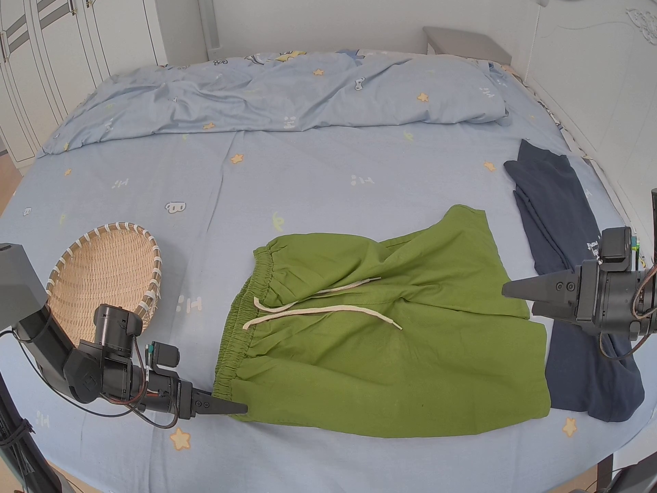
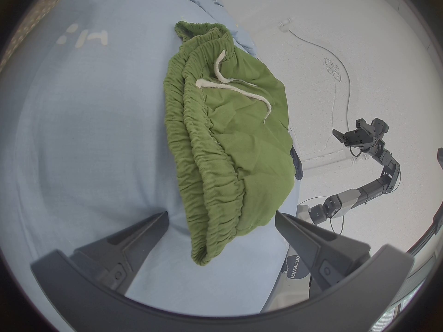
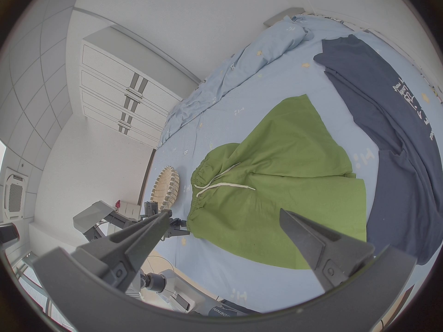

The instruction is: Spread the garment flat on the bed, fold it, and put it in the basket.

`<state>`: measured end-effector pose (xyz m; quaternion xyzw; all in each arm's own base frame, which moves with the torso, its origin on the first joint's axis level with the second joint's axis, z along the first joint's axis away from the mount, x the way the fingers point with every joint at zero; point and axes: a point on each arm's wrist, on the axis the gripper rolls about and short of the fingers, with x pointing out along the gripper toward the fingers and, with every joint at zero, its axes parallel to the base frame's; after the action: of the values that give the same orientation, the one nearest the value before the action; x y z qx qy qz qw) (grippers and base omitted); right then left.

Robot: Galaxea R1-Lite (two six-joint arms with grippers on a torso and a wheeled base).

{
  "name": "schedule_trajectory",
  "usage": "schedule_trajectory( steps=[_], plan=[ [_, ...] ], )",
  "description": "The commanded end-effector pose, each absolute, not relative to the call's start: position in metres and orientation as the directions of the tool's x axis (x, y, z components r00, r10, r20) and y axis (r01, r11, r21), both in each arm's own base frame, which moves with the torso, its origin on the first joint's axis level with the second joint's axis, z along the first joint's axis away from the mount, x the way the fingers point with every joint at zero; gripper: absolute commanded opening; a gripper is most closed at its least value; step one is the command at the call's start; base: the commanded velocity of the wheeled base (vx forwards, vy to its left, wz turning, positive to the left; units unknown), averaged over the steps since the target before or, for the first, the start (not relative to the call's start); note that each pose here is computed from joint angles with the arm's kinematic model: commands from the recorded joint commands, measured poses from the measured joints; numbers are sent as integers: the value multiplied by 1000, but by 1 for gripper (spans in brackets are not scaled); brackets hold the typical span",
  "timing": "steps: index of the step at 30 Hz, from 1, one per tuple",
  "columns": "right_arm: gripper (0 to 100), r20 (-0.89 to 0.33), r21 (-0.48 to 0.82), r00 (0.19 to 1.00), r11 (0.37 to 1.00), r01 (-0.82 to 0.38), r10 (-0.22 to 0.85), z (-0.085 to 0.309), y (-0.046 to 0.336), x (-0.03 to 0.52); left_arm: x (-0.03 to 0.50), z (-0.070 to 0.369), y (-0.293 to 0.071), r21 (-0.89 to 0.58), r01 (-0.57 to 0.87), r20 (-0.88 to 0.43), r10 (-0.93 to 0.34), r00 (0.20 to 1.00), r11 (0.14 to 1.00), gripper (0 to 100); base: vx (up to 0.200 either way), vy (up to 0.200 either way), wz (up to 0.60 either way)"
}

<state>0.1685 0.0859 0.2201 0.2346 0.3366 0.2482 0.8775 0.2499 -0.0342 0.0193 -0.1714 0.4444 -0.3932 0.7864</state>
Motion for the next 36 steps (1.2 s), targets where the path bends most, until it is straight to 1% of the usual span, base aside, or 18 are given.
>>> schedule_trajectory(
  steps=[1,8,9,17,22,27,28,29,31,34,36],
  plan=[
    [100,-476,579,650,767,-276,593,219,86,168,248,14,-35,-624,450,-577,-765,287,639,100,0,0,0],
    [100,-481,578,649,770,-271,589,218,85,169,248,22,-33,-613,461,-565,-764,311,641,100,0,0,0],
    [100,-481,579,647,769,-273,592,218,86,169,247,22,-33,-612,462,-565,-764,312,641,0,0,0,0],
    [100,-480,578,649,769,-273,591,218,85,169,243,26,-33,-610,469,-561,-766,314,639,0,0,0,0],
    [100,-482,579,648,770,-269,589,218,85,169,237,33,-30,-605,468,-555,-763,332,644,0,0,0,0],
    [100,-497,578,638,773,-262,588,215,84,168,224,54,-27,-653,401,-523,-765,375,643,0,0,0,0],
    [100,-522,576,622,779,-248,584,207,84,166,218,67,-26,-701,355,-487,-779,396,619,0,0,0,0],
    [100,-522,576,622,779,-248,584,207,84,166,218,67,-26,-701,355,-487,-779,396,619,0,0,0,0],
    [100,-562,557,607,800,-224,562,194,80,164,209,86,-20,-762,317,-417,-803,426,564,0,0,0,0],
    [100,-621,535,584,827,-173,523,175,71,167,203,91,-12,-786,327,-372,-823,429,525,0,0,0,0],
    [100,-643,526,566,835,-162,516,167,68,165,202,90,-10,-793,323,-366,-828,426,517,0,0,0,0]
  ],
)
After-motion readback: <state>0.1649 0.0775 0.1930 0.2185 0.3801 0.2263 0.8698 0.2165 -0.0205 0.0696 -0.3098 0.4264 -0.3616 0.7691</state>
